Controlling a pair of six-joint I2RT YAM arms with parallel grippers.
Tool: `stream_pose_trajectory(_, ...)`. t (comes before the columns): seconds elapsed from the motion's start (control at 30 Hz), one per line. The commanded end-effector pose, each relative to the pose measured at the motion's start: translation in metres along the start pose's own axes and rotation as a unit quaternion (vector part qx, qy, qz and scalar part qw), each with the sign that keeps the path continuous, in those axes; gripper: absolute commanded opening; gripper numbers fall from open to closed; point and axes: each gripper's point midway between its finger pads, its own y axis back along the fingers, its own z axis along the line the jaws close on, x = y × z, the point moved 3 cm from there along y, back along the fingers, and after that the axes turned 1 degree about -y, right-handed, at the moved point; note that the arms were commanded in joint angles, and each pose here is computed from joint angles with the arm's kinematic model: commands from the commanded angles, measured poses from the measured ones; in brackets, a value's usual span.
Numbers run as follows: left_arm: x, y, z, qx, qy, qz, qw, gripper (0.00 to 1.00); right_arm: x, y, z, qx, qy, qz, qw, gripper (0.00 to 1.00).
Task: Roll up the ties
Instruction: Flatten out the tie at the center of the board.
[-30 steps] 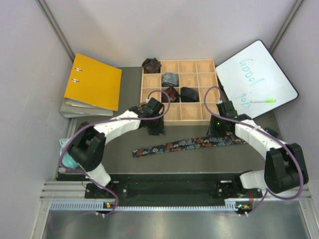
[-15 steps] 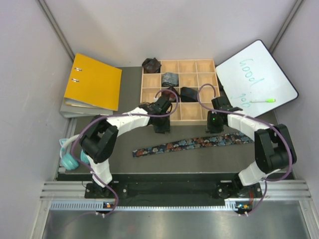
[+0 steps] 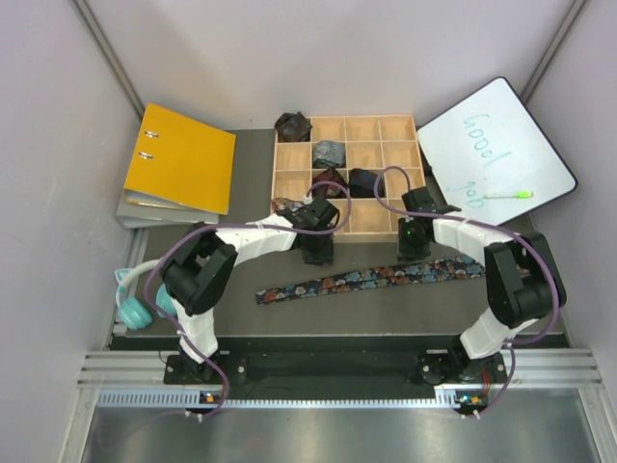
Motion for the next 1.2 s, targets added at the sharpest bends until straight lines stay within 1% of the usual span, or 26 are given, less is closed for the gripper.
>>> stream_pose_trajectory(0.0,0.005,-0.007,-0.006,-0.001,-0.004,-0.016,1.0,0.38,0.01,0.008,-0.003,0.01,0.015,0.006,1.0,0.26)
stream_pose_trajectory(0.27,0.025,-0.013,-0.011,-0.002,-0.012,-0.001,1.0,0.38,0.018,0.021,-0.006,0.006,0.016,0.006,1.0,0.25)
stream_pose_trajectory(0.57,0.033,0.004,-0.024,0.018,-0.017,-0.002,1.0,0.38,0.032,0.03,-0.006,-0.01,0.006,0.012,1.0,0.24)
stream_pose_trajectory(0.63,0.035,0.006,-0.026,0.022,-0.014,0.0,1.0,0.37,0.036,0.034,-0.003,-0.025,0.003,0.014,1.0,0.24)
stream_pose_trajectory(0.67,0.04,0.011,-0.033,0.042,-0.015,0.012,0.999,0.38,0.036,0.036,-0.003,-0.028,0.0,0.011,1.0,0.24)
stream_pose_trajectory(0.77,0.049,0.021,-0.042,0.056,-0.021,0.017,0.998,0.38,0.035,0.042,-0.001,-0.04,-0.003,-0.006,0.999,0.25)
stream_pose_trajectory(0.9,0.061,0.028,-0.042,0.063,-0.026,0.027,0.997,0.37,0.03,0.052,0.003,-0.057,-0.012,-0.034,0.998,0.24)
stream_pose_trajectory(1.03,0.062,0.032,-0.039,0.06,-0.033,0.024,0.997,0.37,0.032,0.062,0.004,-0.068,-0.024,-0.047,0.996,0.25)
stream_pose_trajectory(1.1,0.055,0.036,-0.04,0.052,-0.042,0.011,0.998,0.38,0.036,0.065,0.005,-0.076,-0.033,-0.043,0.996,0.27)
stream_pose_trajectory(1.17,0.048,0.041,-0.041,0.041,-0.05,0.007,0.998,0.43,0.044,0.067,0.004,-0.083,-0.043,-0.041,0.995,0.28)
